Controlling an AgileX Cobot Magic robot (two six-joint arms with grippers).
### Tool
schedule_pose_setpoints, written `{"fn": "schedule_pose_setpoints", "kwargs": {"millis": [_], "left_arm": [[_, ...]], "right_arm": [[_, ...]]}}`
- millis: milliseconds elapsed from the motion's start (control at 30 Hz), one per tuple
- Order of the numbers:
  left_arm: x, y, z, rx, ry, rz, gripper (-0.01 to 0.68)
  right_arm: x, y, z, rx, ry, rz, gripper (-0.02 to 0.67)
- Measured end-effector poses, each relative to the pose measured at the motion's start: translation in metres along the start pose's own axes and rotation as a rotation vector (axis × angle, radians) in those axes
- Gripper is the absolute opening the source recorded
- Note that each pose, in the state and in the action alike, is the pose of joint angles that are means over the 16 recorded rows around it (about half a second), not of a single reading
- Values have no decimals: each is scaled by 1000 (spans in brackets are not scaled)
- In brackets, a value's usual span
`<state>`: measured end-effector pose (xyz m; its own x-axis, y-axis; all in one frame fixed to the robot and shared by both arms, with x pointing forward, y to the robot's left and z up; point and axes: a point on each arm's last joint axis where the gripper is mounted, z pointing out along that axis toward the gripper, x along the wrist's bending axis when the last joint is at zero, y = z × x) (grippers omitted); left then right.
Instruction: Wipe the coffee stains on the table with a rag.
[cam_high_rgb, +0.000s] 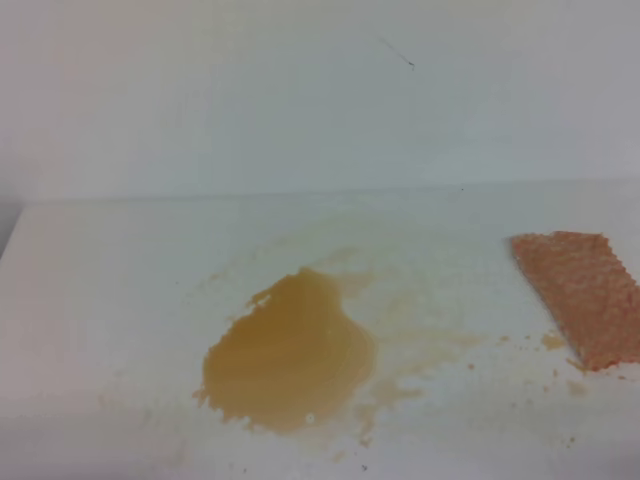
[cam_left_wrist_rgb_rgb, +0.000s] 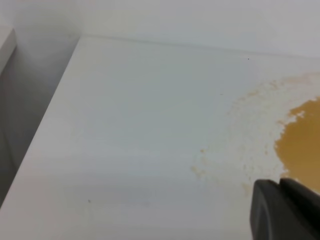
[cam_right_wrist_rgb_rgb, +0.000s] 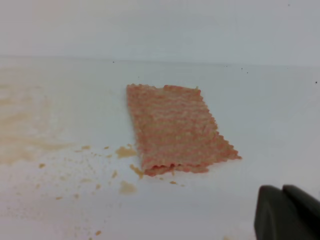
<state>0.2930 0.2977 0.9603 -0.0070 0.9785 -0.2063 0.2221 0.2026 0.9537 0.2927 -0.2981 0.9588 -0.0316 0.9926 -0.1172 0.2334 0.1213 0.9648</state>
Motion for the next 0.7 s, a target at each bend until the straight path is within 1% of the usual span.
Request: {"fn": "schedule_pose_setpoints", "kwargs": {"millis": [467, 700], "left_arm": [[0, 0, 0, 1, 0, 0, -3], [0, 0, 0, 1, 0, 0, -3]], "right_arm": [[0, 0, 0, 0, 0, -3, -3], [-1, 3, 0, -37, -14, -72, -3]]}}
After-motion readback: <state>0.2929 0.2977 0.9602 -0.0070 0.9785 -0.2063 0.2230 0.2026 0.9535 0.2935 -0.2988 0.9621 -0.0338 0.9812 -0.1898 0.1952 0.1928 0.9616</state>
